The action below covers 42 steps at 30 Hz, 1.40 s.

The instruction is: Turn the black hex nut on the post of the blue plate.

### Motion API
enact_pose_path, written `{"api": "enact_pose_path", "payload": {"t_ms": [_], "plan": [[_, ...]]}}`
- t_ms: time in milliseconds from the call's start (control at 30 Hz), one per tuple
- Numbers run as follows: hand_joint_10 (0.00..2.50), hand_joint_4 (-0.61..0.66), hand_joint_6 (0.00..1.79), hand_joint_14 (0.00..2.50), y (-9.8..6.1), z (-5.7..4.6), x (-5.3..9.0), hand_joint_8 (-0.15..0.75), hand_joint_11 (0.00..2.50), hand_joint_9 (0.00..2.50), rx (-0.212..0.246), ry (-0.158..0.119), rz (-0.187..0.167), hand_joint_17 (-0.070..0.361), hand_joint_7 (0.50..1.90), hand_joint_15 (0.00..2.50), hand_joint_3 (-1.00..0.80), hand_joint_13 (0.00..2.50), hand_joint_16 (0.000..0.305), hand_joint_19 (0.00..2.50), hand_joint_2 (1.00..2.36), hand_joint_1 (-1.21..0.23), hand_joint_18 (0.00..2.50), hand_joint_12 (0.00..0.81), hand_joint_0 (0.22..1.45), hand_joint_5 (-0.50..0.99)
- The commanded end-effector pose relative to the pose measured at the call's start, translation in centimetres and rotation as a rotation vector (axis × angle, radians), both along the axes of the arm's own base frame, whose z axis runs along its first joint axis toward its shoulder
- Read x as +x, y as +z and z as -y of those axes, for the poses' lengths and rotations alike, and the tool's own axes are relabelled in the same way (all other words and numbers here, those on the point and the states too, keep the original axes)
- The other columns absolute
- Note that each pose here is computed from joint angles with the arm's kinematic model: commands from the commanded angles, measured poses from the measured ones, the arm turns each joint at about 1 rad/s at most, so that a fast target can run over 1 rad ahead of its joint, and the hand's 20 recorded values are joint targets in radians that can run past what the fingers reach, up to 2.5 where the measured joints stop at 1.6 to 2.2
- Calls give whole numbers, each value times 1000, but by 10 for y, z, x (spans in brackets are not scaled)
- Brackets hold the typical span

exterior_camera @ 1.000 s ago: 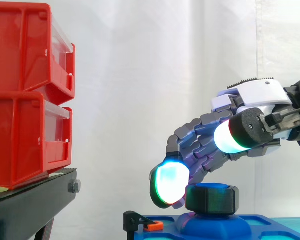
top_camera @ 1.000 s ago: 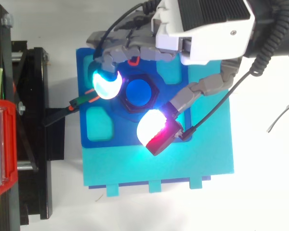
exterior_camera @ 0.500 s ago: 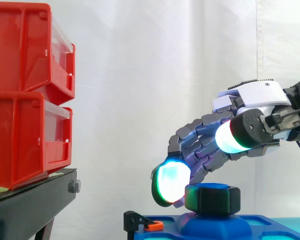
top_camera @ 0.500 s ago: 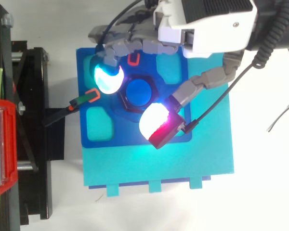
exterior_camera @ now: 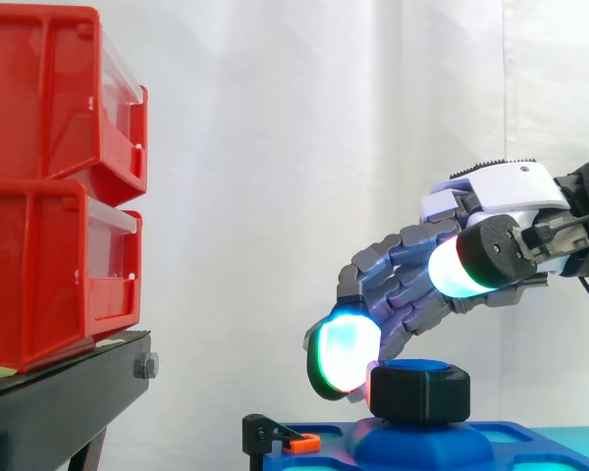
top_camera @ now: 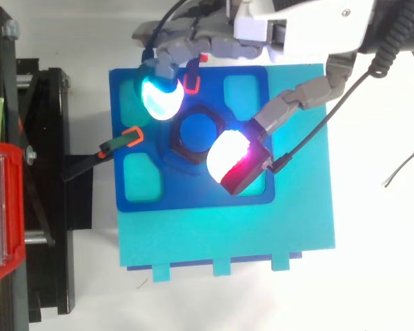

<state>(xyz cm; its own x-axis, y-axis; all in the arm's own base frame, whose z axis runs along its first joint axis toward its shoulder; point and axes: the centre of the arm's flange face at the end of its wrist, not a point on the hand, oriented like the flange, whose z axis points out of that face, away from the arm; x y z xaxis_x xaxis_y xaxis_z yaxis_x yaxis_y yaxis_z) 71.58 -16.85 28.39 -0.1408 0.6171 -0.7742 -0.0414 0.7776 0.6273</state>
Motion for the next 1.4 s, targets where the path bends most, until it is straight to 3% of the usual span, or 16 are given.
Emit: {"api": "enact_pose_path", "payload": {"t_ms": [0, 867, 1033, 1200, 1367], "plan": [[2, 428, 504, 4, 0, 6, -2, 441, 34, 303, 1, 2, 0, 148, 987, 451, -500, 462, 66, 342, 1000, -480, 367, 560, 472, -245], [0, 429, 504, 5, 0, 18, -6, 441, 35, 306, 7, 14, -3, 147, 973, 459, -500, 466, 66, 343, 1000, -480, 371, 560, 473, -246], [0, 430, 504, 5, 12, 18, -2, 445, 33, 303, 5, 14, 17, 150, 923, 451, -500, 459, 67, 348, 1000, -449, 362, 563, 463, -246], [0, 433, 504, 4, 38, 17, 6, 449, 29, 303, 0, 25, 43, 151, 852, 452, -500, 453, 67, 346, 1000, -440, 360, 568, 459, -248], [0, 418, 504, 5, 43, 11, 10, 450, 23, 303, -2, 31, 48, 151, 820, 451, -500, 452, 67, 345, 1000, -455, 362, 567, 459, -251]]}}
